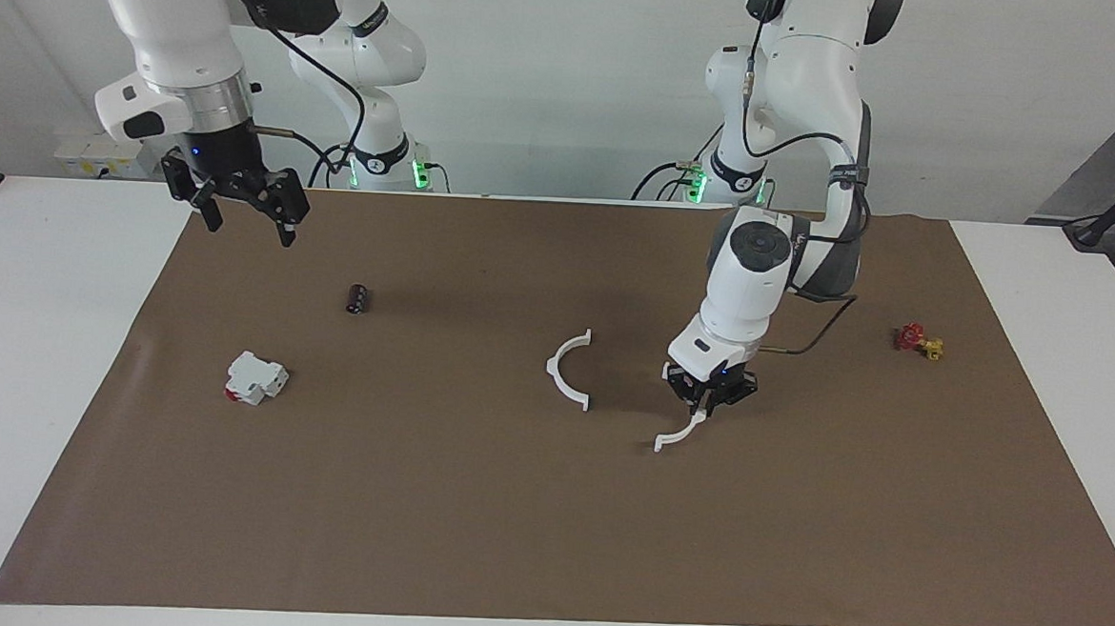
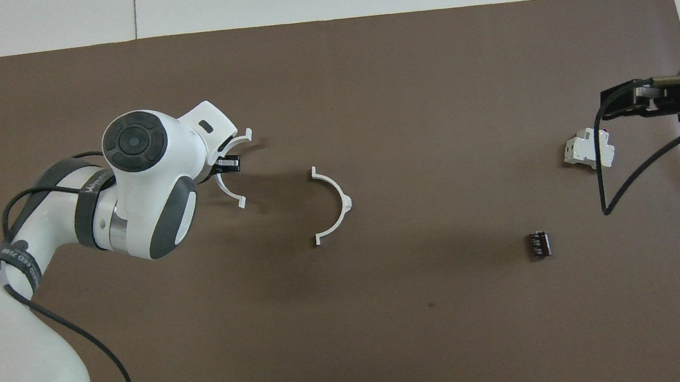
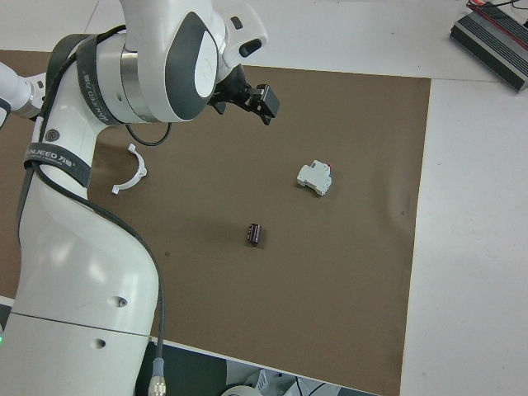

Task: Assemble drain pipe with both arms
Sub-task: 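Retract the right gripper while the left gripper carries its half-ring toward center, then bring the left gripper's half-ring against the placed half-ring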

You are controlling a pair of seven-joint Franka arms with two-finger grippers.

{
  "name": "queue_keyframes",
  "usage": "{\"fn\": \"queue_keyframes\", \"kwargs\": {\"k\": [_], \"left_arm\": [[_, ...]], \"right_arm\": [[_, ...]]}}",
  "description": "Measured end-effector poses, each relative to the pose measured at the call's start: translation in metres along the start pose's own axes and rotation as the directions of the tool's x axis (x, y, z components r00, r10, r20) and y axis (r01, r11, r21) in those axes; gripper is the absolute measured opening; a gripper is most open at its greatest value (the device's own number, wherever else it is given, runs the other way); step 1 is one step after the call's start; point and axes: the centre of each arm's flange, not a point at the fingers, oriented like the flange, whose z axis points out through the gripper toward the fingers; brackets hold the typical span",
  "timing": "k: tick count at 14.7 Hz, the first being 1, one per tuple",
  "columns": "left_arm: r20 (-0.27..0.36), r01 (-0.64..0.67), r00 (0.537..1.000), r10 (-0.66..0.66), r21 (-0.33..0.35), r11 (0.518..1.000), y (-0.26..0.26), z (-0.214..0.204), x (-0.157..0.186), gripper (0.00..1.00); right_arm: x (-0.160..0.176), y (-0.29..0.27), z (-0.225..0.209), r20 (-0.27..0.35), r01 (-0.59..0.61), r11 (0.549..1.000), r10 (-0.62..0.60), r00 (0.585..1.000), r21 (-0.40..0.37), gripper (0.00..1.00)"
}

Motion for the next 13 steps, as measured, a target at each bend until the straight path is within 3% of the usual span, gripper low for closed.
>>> {"fn": "queue_keyframes", "kwargs": {"k": [4, 13], "left_arm": [[0.01, -0.006, 1.0, 0.006, -0.001, 1.0, 0.031, -0.003, -0.009, 0.2], [0.01, 0.001, 1.0, -0.001, 0.032, 0.999, 0.061, 0.0, -0.025, 0.2]], "right_arm": [[-0.012, 0.03, -0.018, 0.062, 0.032, 0.999, -0.033, 0.998, 0.023, 1.0], [-0.02, 0.047, -0.023, 0.069, 0.018, 1.0, -0.02, 0.997, 0.024, 1.0]]}}
